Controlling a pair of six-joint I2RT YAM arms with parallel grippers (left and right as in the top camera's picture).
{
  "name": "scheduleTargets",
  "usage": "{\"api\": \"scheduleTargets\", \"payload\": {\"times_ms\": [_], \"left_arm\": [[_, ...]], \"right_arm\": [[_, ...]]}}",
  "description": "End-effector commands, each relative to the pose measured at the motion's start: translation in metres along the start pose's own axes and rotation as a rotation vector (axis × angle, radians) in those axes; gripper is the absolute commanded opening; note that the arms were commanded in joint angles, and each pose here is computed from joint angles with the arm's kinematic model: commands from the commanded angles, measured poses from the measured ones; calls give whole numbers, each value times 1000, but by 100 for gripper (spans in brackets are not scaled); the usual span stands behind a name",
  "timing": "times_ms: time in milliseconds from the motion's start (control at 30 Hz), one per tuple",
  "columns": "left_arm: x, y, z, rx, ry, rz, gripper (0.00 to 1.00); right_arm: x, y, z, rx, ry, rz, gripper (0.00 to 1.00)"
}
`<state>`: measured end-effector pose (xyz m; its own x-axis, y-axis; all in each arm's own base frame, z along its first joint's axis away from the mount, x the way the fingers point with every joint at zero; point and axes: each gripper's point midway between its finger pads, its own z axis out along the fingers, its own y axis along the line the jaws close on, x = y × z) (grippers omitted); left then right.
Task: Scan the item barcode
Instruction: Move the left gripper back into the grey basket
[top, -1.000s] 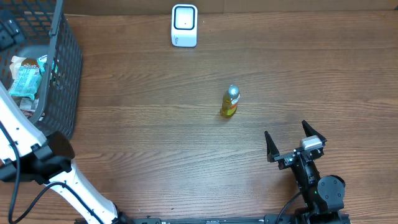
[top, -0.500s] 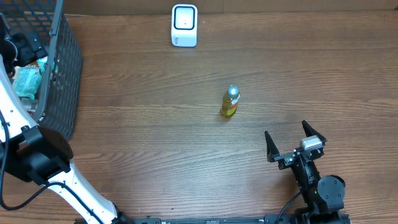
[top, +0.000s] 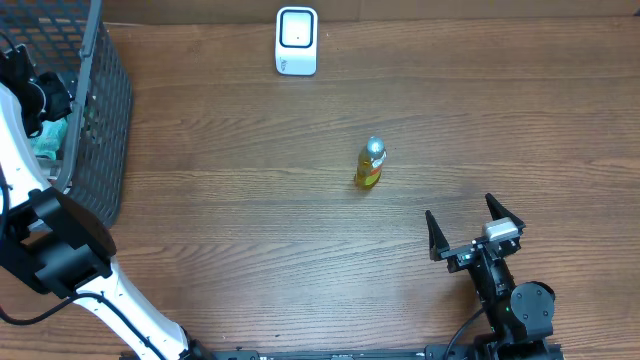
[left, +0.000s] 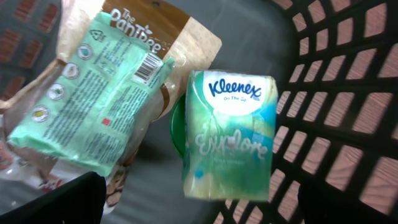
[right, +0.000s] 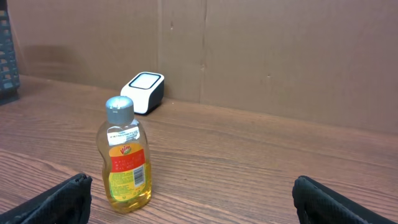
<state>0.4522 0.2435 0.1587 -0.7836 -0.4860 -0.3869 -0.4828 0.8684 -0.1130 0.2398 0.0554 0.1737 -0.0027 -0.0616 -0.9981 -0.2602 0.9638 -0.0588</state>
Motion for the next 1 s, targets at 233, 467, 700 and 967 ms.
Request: {"api": "scheduleTargets", "payload": {"times_ms": [233,467,700,967], "left_arm": [[14,1,32,17,28,30,100],[15,7,32,8,32,20,86],[16,11,31,5,35,14,91],[8,6,32,30,5,37,100]], "right_arm": [[2,-2,0,10,-2,2,100],[2,-2,0,10,-2,2,100],[2,-2,0,10,-2,2,100],[2,-2,0,10,-2,2,100]]}}
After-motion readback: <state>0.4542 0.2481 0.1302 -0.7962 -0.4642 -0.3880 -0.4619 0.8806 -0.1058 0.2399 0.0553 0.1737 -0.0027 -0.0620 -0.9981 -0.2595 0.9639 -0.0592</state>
